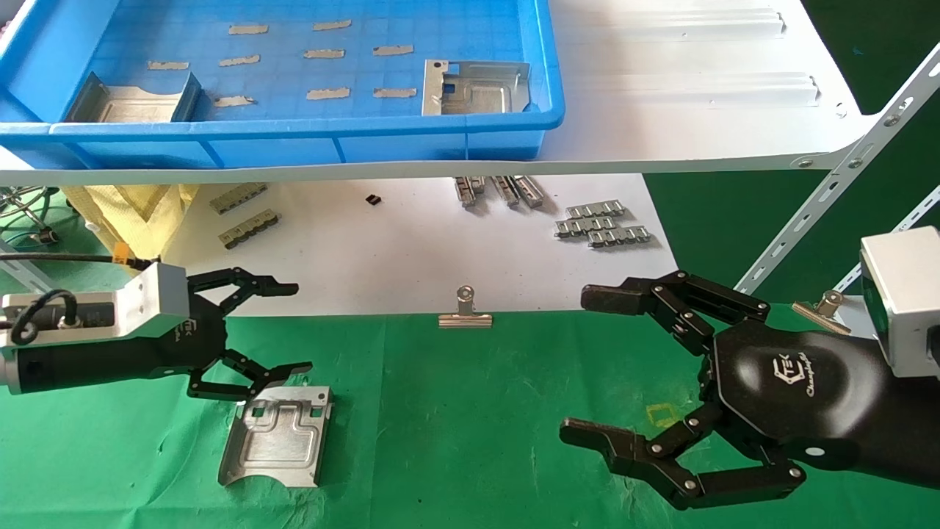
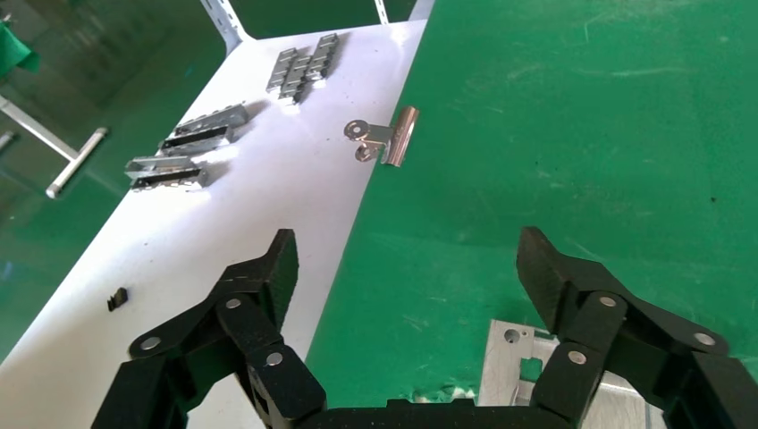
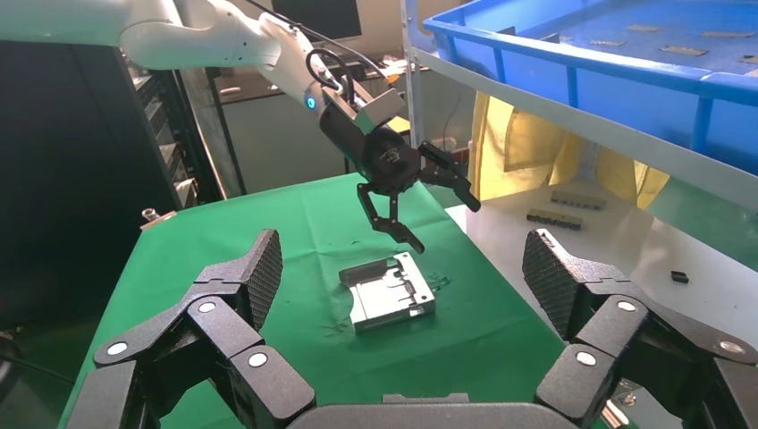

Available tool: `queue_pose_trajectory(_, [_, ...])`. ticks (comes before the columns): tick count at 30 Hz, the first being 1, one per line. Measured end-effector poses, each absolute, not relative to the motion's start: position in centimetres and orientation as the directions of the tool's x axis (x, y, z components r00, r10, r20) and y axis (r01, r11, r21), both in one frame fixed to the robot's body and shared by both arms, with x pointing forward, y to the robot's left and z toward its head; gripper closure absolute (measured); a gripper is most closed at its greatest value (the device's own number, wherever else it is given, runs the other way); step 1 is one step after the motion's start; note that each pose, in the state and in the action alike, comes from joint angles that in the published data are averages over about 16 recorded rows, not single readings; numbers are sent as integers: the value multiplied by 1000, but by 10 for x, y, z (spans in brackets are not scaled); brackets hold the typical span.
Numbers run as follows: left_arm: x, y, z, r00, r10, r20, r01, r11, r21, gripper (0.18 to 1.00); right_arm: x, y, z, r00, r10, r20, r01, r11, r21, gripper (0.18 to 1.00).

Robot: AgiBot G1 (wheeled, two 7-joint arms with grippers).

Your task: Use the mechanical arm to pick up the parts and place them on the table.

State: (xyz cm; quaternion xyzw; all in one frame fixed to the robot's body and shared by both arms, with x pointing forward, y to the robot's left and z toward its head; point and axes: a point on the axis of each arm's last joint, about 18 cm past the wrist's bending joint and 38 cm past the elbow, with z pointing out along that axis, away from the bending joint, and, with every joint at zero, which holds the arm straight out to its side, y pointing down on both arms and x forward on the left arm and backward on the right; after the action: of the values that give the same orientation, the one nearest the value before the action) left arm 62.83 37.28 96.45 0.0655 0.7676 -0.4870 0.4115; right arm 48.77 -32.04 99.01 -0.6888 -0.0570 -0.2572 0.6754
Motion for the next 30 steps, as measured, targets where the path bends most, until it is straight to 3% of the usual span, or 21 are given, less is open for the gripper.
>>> queue_pose_trajectory(11, [621,364,968,-671,-313,-672,515,455,-726,222,488,-320,990,861,-269,431,426,-81,-901,178])
queue_pose_trajectory(30, [584,343,979,-731,-320,-603,527,296,-796,184,488,-320,990,861,-269,431,426,-81,-901,178])
